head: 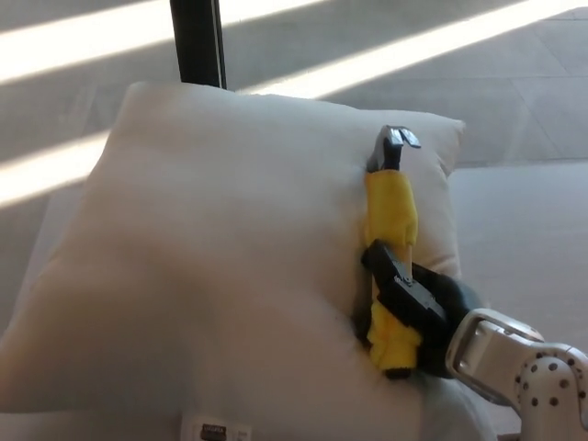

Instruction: A hammer is kept on the right hand side and a pillow is kept on the left hand side on the desk infront of the robot and the robot uses its right hand to pick up the hammer and makes a downward swinging motion to hit the pillow

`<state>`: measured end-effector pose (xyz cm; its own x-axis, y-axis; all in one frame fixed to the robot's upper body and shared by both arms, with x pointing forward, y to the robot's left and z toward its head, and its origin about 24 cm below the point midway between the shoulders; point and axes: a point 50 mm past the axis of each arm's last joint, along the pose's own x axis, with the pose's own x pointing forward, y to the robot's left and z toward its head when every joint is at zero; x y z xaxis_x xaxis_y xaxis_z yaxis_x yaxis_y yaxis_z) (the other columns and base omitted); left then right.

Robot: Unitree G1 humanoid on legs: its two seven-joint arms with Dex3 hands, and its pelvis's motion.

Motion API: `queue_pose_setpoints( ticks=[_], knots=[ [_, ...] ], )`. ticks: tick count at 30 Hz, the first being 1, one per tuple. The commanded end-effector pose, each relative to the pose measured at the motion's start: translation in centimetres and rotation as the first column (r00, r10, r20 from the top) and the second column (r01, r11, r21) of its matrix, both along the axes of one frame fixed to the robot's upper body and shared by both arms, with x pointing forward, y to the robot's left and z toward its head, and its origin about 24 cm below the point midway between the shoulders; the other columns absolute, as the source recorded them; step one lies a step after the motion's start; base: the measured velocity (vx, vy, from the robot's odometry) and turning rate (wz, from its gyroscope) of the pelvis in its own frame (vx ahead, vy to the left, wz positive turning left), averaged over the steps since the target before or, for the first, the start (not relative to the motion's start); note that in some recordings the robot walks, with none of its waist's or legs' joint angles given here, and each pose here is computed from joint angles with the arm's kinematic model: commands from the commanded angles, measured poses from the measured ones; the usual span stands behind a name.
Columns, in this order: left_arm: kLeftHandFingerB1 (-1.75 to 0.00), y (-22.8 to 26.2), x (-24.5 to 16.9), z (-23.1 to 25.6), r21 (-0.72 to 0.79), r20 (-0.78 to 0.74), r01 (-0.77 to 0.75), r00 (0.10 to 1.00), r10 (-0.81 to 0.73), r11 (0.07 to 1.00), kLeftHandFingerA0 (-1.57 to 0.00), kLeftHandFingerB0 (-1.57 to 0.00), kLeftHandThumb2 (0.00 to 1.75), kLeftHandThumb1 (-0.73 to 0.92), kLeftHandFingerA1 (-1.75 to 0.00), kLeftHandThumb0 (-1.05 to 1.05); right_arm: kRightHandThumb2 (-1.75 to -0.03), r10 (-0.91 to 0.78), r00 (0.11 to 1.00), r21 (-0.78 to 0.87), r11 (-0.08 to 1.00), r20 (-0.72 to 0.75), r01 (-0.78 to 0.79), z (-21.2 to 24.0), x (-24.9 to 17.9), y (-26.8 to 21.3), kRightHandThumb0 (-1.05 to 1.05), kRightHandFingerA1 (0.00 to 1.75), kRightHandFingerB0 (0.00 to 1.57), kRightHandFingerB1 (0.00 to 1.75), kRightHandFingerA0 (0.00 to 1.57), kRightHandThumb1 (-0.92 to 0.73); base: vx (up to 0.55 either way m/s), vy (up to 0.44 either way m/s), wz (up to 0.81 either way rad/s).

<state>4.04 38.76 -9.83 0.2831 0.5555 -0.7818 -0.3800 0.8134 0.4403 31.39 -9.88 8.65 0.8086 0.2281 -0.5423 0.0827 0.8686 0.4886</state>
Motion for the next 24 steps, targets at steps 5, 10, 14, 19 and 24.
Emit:
queue_pose_setpoints(
  ticks=[5,10,14,19,24],
  knots=[
    [-0.52,1.0,-1.2,0.7,0.022,-0.006,0.005,1.0,-0.005,1.0,-0.79,-0.74,0.59,0.63,-0.61,-0.62,-0.88,0.19,0.918,0.309,0.902,0.347,-0.303,19.7,1.5,12.3,-0.4,1.75,0.66,1.55,1.08,-0.8,0.0,0.0,0.0],
    [-0.5,1.1,-0.8,0.8,0.033,-0.011,0.005,1.0,-0.004,0.999,-0.79,-0.77,0.6,0.64,-0.6,-0.63,-0.8,0.201,0.883,0.286,0.896,0.424,-0.34,22.9,1.7,11.7,-0.42,1.75,0.75,1.75,1.1,-0.84,0.0,0.0,0.0],
    [-0.53,1.2,-0.4,0.9,0.036,0.0,-0.004,1.0,0.004,0.999,-0.81,-0.78,0.6,0.63,-0.64,-0.64,-0.99,0.178,0.873,0.296,0.894,0.454,-0.337,24.6,1.7,11.3,-0.36,1.75,0.8,1.75,1.09,-0.81,0.0,0.0,0.0],
    [-0.53,1.3,-0.1,1.0,0.033,0.002,-0.005,1.0,0.005,0.999,-0.81,-0.73,0.59,0.63,-0.65,-0.65,-0.91,0.159,0.854,0.26,0.911,0.496,-0.321,26.7,1.7,10.6,-0.33,1.75,0.72,1.75,1.06,-0.84,0.0,0.0,0.0],
    [-0.5,1.3,0.2,1.0,0.035,0.011,-0.003,1.0,0.003,0.999,-0.81,-0.74,0.59,0.63,-0.61,-0.65,-0.76,0.15,0.865,0.274,0.911,0.478,-0.31,26.0,2.1,10.0,-0.4,1.75,0.61,1.67,1.04,-0.9,0.0,0.0,0.0]
  ],
)
